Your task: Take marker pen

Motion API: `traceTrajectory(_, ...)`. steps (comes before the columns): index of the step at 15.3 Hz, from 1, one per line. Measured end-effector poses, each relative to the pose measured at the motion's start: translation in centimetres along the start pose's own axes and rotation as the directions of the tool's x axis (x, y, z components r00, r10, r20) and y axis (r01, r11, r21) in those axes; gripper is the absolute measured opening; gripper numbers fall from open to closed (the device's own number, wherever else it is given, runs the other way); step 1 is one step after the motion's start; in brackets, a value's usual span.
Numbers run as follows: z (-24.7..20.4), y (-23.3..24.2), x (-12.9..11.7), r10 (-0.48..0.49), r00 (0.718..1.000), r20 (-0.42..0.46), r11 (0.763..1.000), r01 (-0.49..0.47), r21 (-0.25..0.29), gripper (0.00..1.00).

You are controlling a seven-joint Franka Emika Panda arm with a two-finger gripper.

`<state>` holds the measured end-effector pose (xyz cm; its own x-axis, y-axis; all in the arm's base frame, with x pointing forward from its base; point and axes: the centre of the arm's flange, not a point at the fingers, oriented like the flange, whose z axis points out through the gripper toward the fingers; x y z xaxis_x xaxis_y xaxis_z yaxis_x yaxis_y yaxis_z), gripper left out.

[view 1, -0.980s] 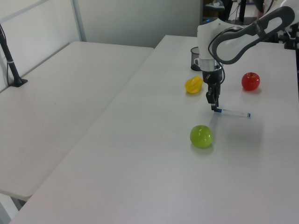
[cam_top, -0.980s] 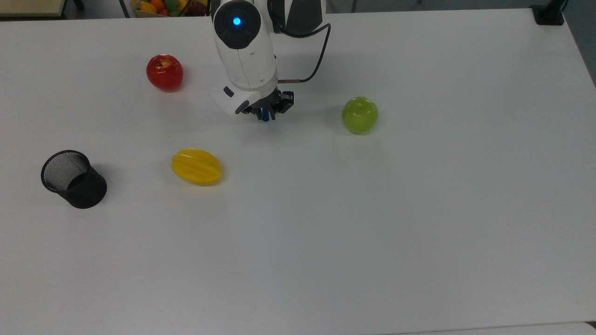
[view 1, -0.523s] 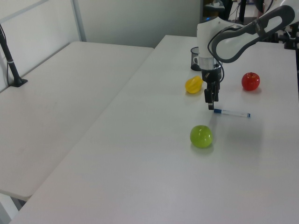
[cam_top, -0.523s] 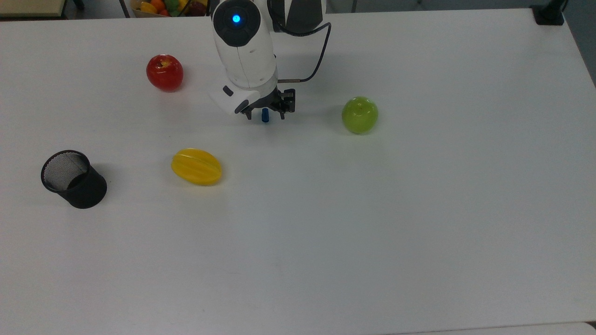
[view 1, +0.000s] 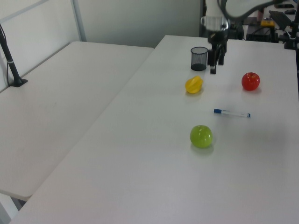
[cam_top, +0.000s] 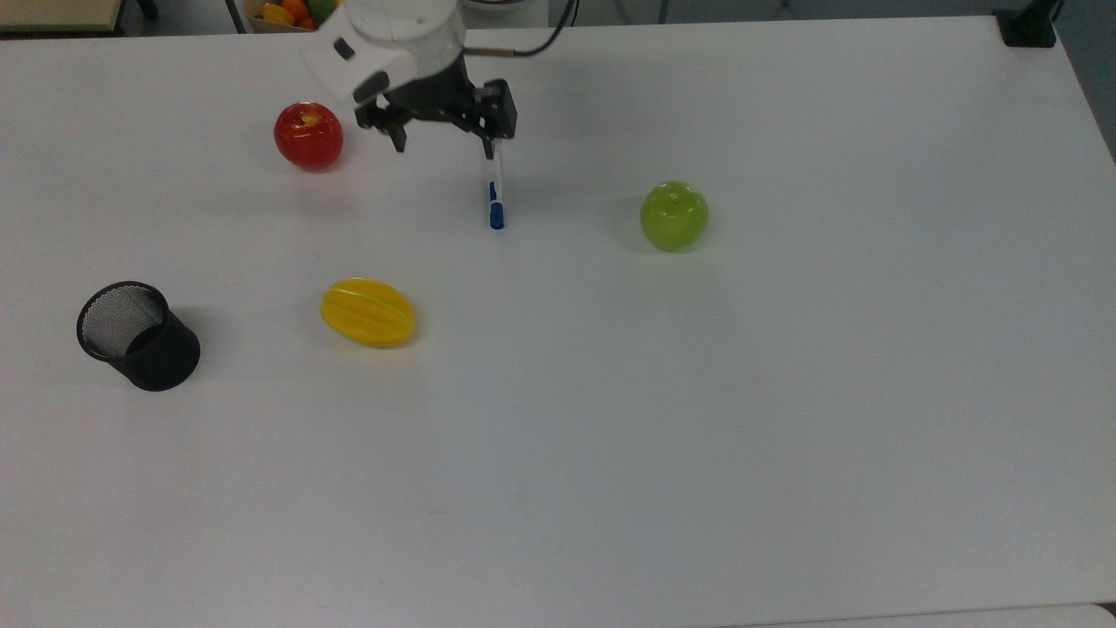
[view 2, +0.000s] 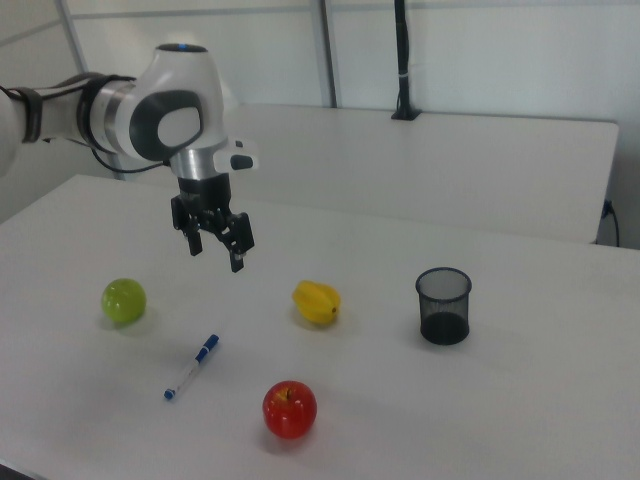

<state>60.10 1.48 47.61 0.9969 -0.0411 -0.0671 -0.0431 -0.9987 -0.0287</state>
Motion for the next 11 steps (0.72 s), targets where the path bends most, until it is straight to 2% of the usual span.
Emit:
traceTrajectory(4, -5.6, 2.9, -2.3, 0.034, 0.999, -0.013, 0.999, -0.034, -0.029, 1.00)
traceTrajectory(11, -9.0, 5.7, -4.3, 0.085, 0.996, -0.027, 0.996, -0.086, -0.024, 1.00)
